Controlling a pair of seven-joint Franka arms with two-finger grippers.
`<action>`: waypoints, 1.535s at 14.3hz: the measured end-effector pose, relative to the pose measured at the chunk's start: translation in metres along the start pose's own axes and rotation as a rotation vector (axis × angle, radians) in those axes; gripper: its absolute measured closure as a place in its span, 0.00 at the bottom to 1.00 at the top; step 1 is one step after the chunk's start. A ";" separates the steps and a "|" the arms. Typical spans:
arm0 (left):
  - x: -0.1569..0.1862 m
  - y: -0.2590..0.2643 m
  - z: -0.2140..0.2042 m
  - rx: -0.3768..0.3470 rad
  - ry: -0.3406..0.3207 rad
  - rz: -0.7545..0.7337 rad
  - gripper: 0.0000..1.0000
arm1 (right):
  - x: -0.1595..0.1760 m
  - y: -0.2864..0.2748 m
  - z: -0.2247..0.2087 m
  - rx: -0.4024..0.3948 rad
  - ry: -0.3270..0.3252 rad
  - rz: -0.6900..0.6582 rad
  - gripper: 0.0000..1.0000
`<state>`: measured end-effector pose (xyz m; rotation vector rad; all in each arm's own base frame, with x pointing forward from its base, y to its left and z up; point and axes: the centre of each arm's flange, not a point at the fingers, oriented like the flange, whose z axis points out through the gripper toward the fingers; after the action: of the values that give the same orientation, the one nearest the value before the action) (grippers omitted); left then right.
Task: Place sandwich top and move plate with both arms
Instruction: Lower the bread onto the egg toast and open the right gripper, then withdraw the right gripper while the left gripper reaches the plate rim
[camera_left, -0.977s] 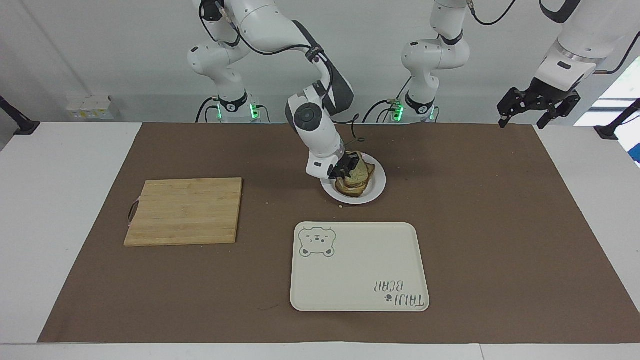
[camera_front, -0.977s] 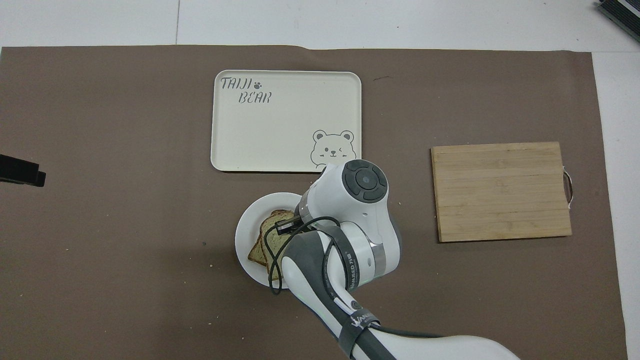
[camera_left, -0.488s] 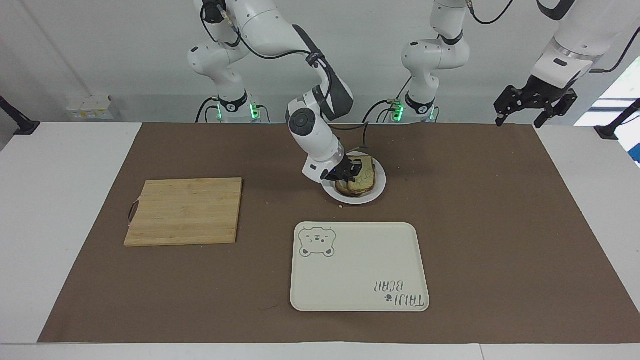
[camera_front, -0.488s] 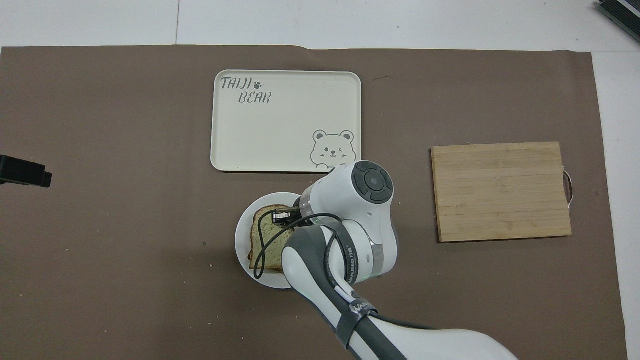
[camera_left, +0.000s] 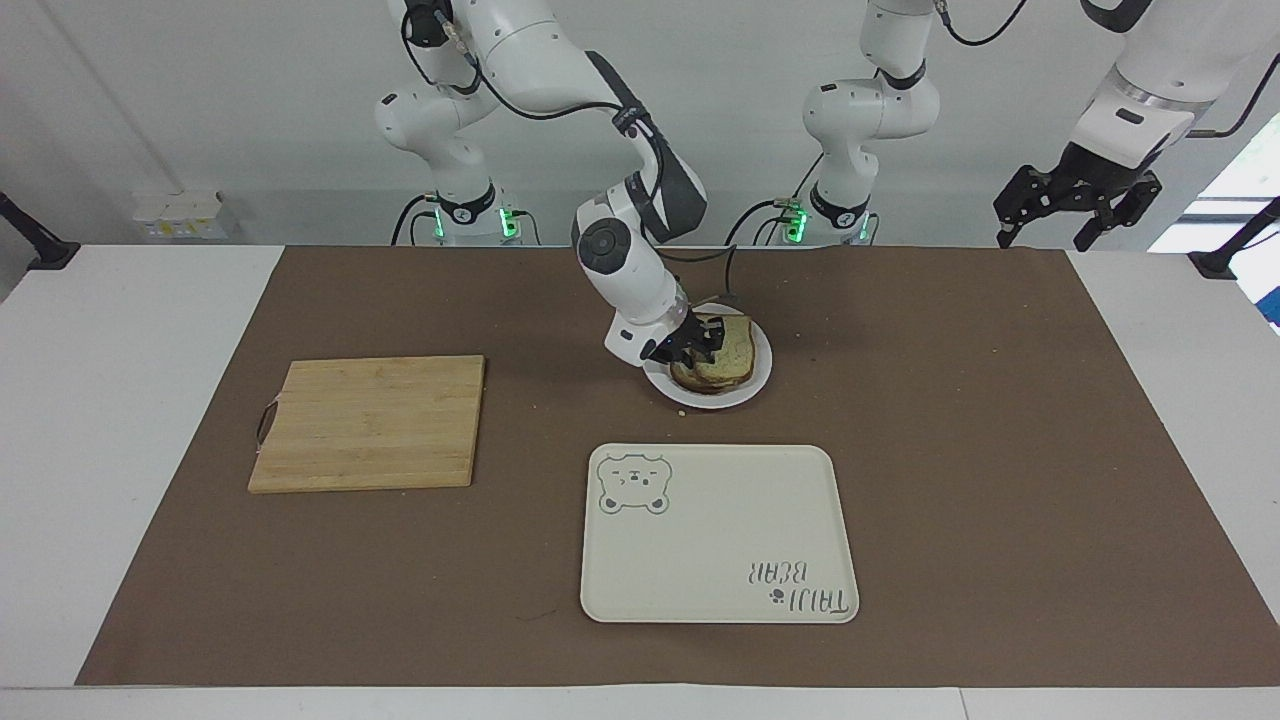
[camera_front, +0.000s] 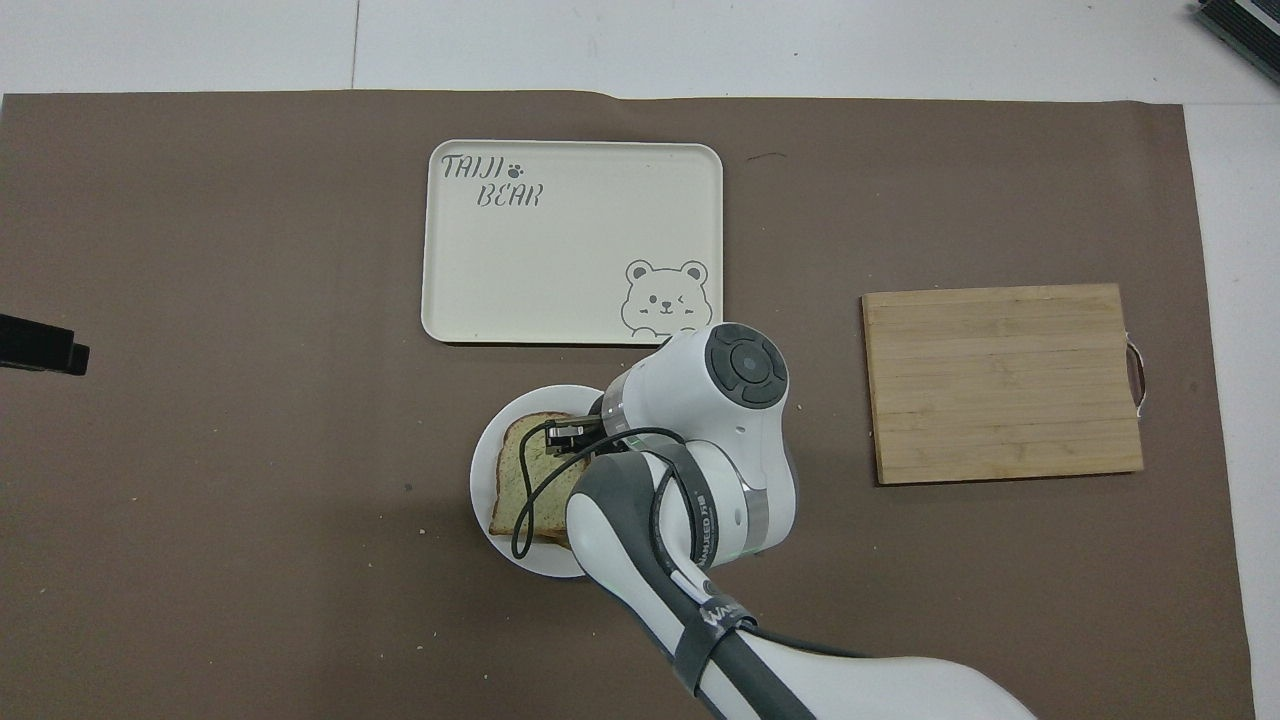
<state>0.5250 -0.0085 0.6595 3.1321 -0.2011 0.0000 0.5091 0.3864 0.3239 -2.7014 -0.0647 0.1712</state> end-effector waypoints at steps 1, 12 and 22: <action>0.000 0.002 0.000 -0.004 -0.001 0.003 0.00 | 0.003 0.004 -0.002 0.000 0.006 0.006 0.30; 0.006 0.015 0.045 -0.090 -0.035 0.010 0.00 | 0.062 0.103 -0.141 -0.249 0.233 -0.082 0.00; 0.017 0.029 0.088 -0.162 0.009 0.042 0.00 | 0.005 0.159 -0.305 -0.273 0.129 0.029 0.00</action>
<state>0.5382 -0.0401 0.5713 2.9655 -0.2532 -0.0027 0.5570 0.1155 0.5303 -2.9797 -0.0102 -0.0044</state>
